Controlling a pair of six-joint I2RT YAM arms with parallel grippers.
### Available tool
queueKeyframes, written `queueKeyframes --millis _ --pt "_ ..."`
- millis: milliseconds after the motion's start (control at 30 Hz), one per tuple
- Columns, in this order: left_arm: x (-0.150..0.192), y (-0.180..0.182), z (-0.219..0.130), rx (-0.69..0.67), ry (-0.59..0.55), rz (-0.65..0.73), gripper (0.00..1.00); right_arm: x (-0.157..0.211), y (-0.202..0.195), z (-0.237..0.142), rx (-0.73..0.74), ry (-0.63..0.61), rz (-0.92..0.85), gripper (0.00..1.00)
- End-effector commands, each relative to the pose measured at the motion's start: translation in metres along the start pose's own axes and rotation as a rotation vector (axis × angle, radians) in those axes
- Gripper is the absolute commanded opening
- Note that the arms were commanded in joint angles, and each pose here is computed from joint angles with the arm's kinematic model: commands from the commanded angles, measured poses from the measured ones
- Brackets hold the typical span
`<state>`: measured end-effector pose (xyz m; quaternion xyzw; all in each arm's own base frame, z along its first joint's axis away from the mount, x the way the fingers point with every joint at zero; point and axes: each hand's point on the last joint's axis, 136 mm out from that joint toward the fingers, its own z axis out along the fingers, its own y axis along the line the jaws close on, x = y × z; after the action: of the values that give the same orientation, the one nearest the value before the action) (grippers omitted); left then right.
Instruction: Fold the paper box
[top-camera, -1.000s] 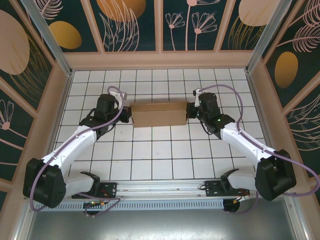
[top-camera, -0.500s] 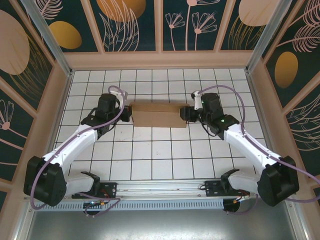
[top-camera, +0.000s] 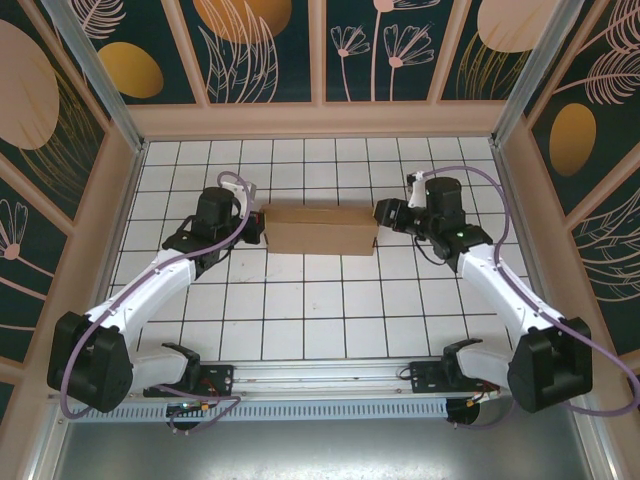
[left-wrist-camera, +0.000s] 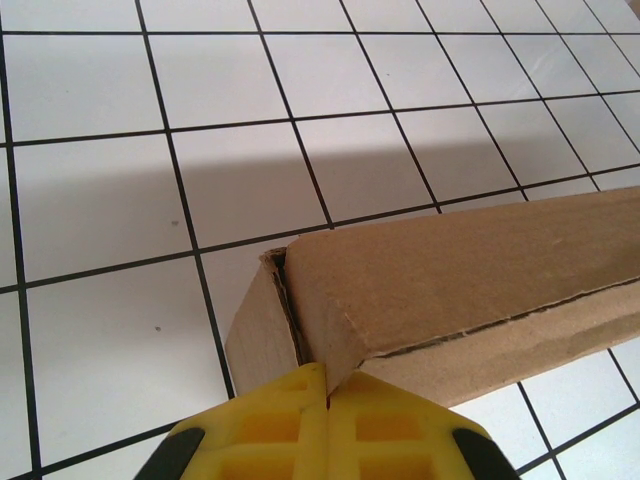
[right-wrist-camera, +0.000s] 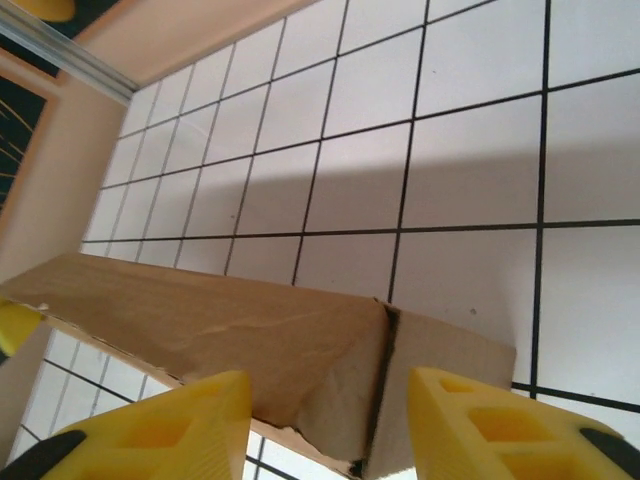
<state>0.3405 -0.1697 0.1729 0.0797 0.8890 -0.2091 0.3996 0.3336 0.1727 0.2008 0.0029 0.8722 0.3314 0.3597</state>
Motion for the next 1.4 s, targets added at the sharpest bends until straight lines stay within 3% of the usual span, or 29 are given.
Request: queueKeyframes --millis 0,100,267,467,867,1167,1367 --pt "0.030 0.003 0.005 -0.011 0.116 -0.022 0.00 0.002 -0.009 0.007 0.035 -0.004 0.027 0.41" --pt "0.031 0.000 0.003 0.003 0.114 -0.031 0.02 0.015 -0.020 0.013 0.058 0.028 0.038 0.37" --pt "0.022 -0.009 -0.008 0.043 0.079 -0.044 0.28 0.024 -0.025 0.014 0.066 0.034 0.058 0.35" --pt "0.010 -0.024 -0.026 0.110 0.041 -0.058 0.43 0.022 -0.024 0.013 0.071 0.019 0.085 0.35" --pt "-0.018 -0.052 -0.049 0.243 -0.011 -0.094 0.41 0.013 -0.024 0.015 0.088 0.004 0.116 0.36" --pt "-0.042 -0.020 -0.044 0.148 -0.078 -0.208 0.47 0.014 -0.025 0.015 0.093 0.007 0.114 0.39" --pt "-0.038 -0.009 -0.024 0.124 -0.064 -0.230 0.50 0.015 -0.025 0.017 0.091 0.017 0.114 0.39"
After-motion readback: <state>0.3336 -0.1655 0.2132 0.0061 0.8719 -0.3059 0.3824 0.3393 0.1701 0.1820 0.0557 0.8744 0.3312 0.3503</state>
